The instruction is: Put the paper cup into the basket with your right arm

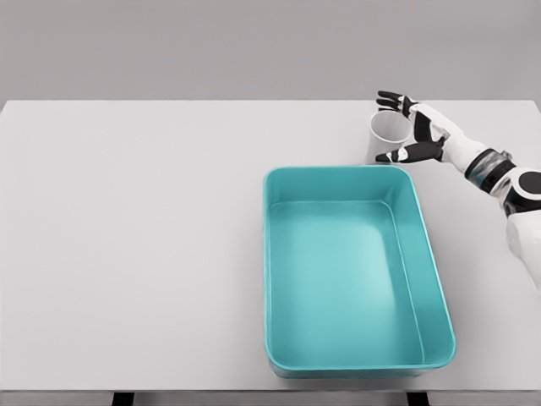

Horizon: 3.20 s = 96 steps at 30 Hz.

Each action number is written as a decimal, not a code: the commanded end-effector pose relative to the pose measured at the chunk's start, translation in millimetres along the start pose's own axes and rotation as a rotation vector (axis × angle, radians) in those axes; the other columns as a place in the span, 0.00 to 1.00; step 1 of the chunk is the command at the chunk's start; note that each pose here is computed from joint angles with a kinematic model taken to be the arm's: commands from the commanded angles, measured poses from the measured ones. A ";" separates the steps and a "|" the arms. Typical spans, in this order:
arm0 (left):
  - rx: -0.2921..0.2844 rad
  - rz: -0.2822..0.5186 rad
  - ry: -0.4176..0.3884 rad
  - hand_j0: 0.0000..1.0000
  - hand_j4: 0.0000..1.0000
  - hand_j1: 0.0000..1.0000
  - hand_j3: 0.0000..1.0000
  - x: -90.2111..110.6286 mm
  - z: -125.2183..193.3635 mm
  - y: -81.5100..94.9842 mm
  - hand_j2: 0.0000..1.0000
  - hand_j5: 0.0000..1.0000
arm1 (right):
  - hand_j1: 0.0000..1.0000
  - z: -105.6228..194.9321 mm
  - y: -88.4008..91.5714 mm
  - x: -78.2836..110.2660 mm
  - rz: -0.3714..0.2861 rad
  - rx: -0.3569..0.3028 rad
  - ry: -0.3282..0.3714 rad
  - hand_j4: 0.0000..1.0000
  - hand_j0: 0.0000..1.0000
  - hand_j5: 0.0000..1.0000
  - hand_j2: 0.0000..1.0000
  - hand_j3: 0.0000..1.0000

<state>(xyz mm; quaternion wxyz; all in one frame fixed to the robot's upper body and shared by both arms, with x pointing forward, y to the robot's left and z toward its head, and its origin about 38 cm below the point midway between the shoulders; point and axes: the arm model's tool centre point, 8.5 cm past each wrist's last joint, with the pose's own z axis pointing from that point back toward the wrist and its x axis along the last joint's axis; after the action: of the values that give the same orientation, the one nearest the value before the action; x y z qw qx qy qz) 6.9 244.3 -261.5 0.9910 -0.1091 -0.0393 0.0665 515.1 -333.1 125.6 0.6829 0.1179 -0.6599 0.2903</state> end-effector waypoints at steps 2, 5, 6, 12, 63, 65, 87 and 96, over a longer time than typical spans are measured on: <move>0.000 0.000 -0.001 1.00 1.00 1.00 1.00 0.1 0.0 0.0 1.00 1.00 | 0.95 -0.5 0.6 0.2 0.000 0.001 -0.001 0.95 0.95 0.95 0.95 0.95; 0.000 0.001 0.001 1.00 1.00 1.00 1.00 -0.1 0.0 0.0 1.00 1.00 | 0.85 -0.5 -0.3 1.5 0.001 0.001 -0.003 0.85 0.85 0.85 0.85 0.85; 0.000 0.001 0.001 1.00 1.00 1.00 1.00 -0.1 0.0 0.0 1.00 1.00 | 0.84 0.0 -0.9 1.6 0.001 -0.001 -0.003 0.84 0.84 0.84 0.84 0.84; 0.000 0.000 -0.001 1.00 1.00 1.00 1.00 0.1 0.0 0.0 1.00 1.00 | 0.79 1.8 -4.5 5.3 0.009 -0.005 -0.012 0.79 0.79 0.79 0.79 0.79; 0.000 0.000 -0.001 1.00 1.00 1.00 1.00 0.1 0.0 0.0 1.00 1.00 | 0.72 45.2 42.3 176.6 0.514 0.220 -0.428 0.72 0.72 0.72 0.72 0.72; 0.000 0.001 0.001 1.00 1.00 1.00 1.00 -0.1 0.0 0.0 1.00 1.00 | 0.72 49.8 52.8 181.8 0.569 0.246 -0.434 0.72 0.72 0.72 0.72 0.72; 0.000 0.000 -0.001 1.00 1.00 1.00 1.00 0.1 0.0 0.0 1.00 1.00 | 0.75 88.0 117.5 175.8 0.835 0.458 -0.609 0.75 0.75 0.75 0.75 0.75; 0.000 0.000 -0.001 1.00 1.00 1.00 1.00 0.1 0.0 0.0 1.00 1.00 | 0.76 88.4 145.3 134.9 0.857 0.582 -0.525 0.76 0.76 0.76 0.76 0.76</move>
<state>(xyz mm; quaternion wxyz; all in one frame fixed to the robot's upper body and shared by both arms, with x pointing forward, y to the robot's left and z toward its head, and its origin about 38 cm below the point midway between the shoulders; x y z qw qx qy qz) 6.9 244.2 -261.5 0.9910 -0.1092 -0.0391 0.0663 355.4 -232.8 232.3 0.2605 0.0935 -0.6936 0.6651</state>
